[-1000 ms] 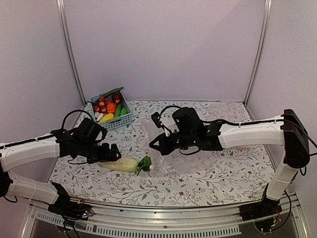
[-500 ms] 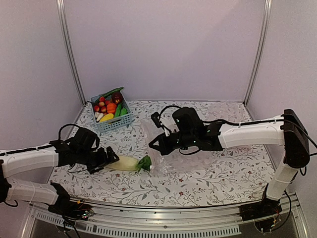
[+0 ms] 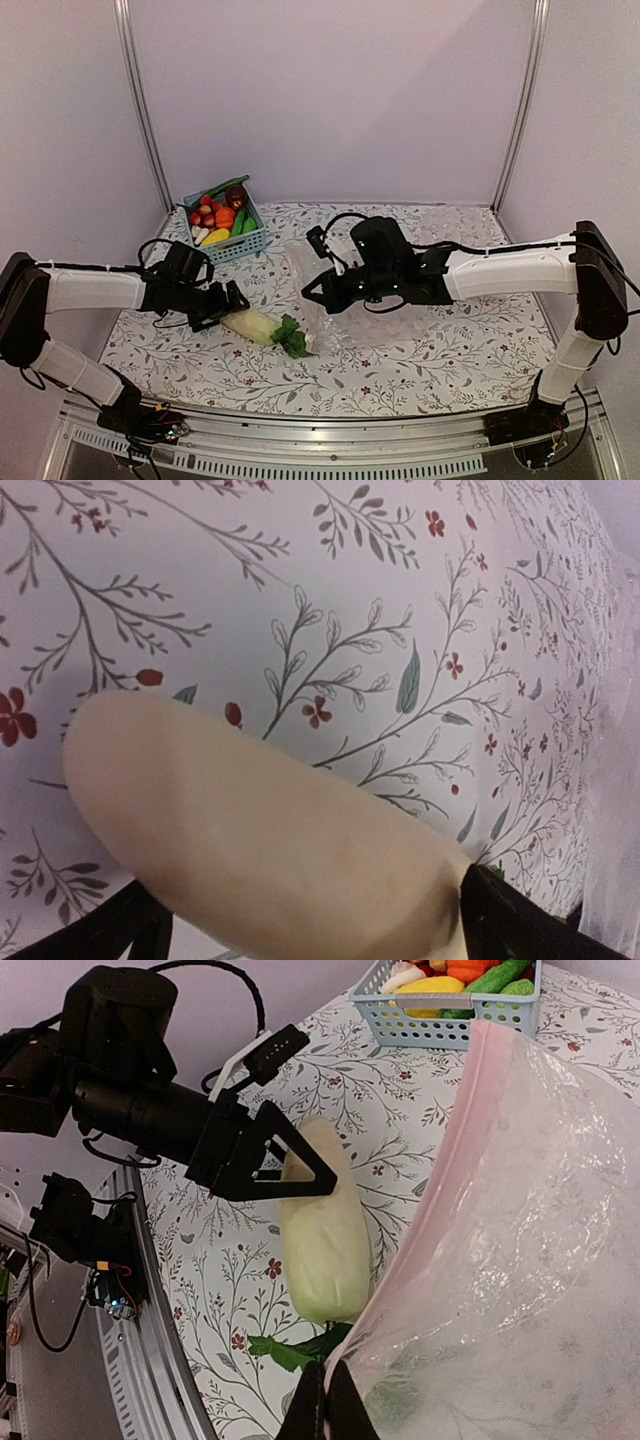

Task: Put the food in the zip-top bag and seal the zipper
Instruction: Adjust the fake vegetable at the center of the board, then pick up the fake vegetable from the center of the board, then place the fake vegetable in the zipper food storage bag.

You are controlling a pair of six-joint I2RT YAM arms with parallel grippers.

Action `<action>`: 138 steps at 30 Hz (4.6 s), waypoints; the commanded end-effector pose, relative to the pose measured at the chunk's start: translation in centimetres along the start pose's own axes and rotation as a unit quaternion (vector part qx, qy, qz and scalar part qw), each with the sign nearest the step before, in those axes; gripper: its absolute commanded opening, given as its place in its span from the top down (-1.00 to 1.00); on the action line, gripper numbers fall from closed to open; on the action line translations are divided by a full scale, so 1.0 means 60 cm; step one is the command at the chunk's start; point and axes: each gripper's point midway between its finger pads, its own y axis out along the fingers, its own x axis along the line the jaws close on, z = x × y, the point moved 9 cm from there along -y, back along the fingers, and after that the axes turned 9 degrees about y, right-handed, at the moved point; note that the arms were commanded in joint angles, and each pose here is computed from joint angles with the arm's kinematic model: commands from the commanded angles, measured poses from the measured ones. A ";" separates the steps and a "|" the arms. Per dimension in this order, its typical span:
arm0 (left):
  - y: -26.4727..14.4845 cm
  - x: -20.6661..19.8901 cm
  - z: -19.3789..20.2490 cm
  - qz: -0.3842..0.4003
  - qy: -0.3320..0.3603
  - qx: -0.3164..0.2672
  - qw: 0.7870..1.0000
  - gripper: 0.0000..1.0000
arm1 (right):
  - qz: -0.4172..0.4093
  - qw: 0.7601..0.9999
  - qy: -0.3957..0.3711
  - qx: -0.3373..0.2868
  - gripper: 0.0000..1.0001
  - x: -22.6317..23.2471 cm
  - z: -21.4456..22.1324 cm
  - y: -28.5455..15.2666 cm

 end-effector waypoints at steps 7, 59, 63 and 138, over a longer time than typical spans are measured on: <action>0.059 -0.058 -0.066 0.034 0.110 0.025 0.993 -0.99 | 0.006 1.000 0.005 -0.024 1.00 0.002 -0.010 -0.026; -0.298 -0.239 0.007 0.269 0.384 0.018 0.883 0.18 | 0.040 0.997 -0.052 0.042 1.00 0.051 -0.108 -0.201; -0.314 -0.269 0.012 0.354 0.347 0.083 0.865 0.21 | 0.068 0.993 -0.083 0.054 1.00 0.039 -0.103 -0.198; -0.097 -0.239 -0.021 0.332 0.053 0.171 0.926 -0.52 | -0.031 0.992 -0.096 0.080 1.00 0.115 -0.009 -0.084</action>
